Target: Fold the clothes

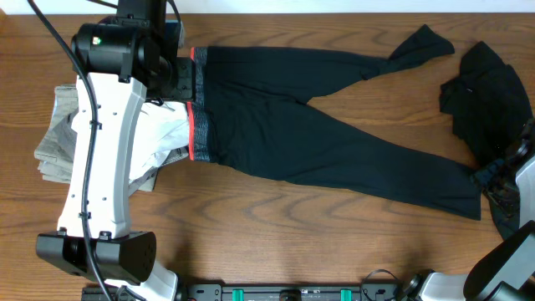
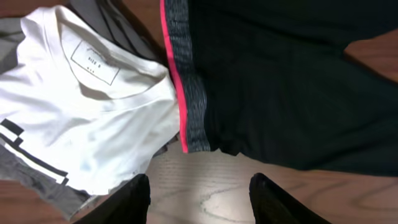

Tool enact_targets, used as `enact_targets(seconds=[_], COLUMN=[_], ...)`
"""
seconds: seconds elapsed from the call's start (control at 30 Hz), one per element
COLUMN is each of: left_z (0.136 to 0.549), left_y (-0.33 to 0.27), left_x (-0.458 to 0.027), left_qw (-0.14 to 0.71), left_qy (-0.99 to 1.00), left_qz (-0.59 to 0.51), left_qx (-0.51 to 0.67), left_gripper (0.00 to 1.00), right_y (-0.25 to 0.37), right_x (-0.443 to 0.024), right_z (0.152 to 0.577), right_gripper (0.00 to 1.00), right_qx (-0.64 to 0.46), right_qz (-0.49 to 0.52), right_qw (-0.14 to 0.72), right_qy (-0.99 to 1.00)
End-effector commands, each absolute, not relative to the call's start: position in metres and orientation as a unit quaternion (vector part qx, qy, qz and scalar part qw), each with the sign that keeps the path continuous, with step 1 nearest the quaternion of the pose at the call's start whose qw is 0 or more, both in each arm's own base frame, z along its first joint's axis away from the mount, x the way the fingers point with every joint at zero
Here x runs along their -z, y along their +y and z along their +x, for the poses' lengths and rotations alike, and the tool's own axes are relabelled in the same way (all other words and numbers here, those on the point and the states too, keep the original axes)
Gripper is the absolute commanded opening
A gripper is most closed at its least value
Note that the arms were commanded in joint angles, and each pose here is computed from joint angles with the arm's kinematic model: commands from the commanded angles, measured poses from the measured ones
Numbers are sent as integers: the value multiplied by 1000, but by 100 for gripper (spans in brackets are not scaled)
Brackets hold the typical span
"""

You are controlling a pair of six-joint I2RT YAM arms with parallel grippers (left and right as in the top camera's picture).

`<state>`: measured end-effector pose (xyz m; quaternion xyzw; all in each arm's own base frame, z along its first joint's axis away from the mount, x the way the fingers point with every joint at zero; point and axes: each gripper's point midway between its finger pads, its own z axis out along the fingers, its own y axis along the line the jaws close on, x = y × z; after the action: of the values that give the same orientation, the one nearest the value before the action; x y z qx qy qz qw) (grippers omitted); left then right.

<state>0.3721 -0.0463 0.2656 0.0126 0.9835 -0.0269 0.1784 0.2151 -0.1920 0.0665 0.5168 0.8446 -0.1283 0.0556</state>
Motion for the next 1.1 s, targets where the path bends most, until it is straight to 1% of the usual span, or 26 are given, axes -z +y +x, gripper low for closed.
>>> enact_targets(seconds=[0.0, 0.03, 0.07, 0.13, 0.17, 0.2, 0.27, 0.33, 0.5, 0.6, 0.7, 0.8, 0.97, 1.07], left_z=[365, 364, 362, 360, 359, 358, 355, 352, 338, 330, 321, 314, 305, 301], left_y=[-46, -46, -45, -45, -46, -48, -54, -64, -78, -84, -88, -90, -89, -89], left_x=[-263, -263, -262, -261, -261, -261, -261, -261, -259, -256, -251, -244, -224, -208], left_qw=[166, 163, 160, 154, 153, 150, 145, 137, 111, 94, 74, 56, 21, 2], left_qy=[986, 986, 987, 988, 988, 988, 988, 987, 988, 990, 991, 993, 995, 995], left_qz=[11, 11, 11, 11, 11, 12, 15, 20, 33, 42, 49, 52, 51, 49], left_qx=[26, 25, 25, 25, 26, 30, 48, 78, 98, 97, 95, 93, 88, 86], left_gripper=[54, 54, 54, 54, 54, 54, 54, 54, 54, 54, 54, 54, 54, 54], right_y=[-197, -198, -197, -193, -190, -187, -186, -188, -192, -199, -215, -239, -289, -313], right_x=[-68, -68, -68, -69, -70, -72, -73, -69, -37, -14, 4, 14, 8, 0], right_z=[219, 225, 231, 256, 269, 285, 304, 318, 349, 356, 353, 339, 313, 297], right_gripper=[71, 70, 65, 38, 27, 21, 19, 13, 4, 3, 4, 4, 5, 2], right_qx=[123, 114, 102, 51, 27, 0, -27, -43, -81, -80, -59, -25, -2, -9], right_qz=[529, 529, 529, 510, 493, 468, 444, 437, 425, 426, 440, 466, 525, 555], right_qw=[70, 83, 93, 129, 148, 173, 203, 221, 237, 236, 232, 227, 244, 247], right_qy=[837, 837, 837, 849, 857, 867, 872, 871, 870, 869, 865, 855, 815, 794])
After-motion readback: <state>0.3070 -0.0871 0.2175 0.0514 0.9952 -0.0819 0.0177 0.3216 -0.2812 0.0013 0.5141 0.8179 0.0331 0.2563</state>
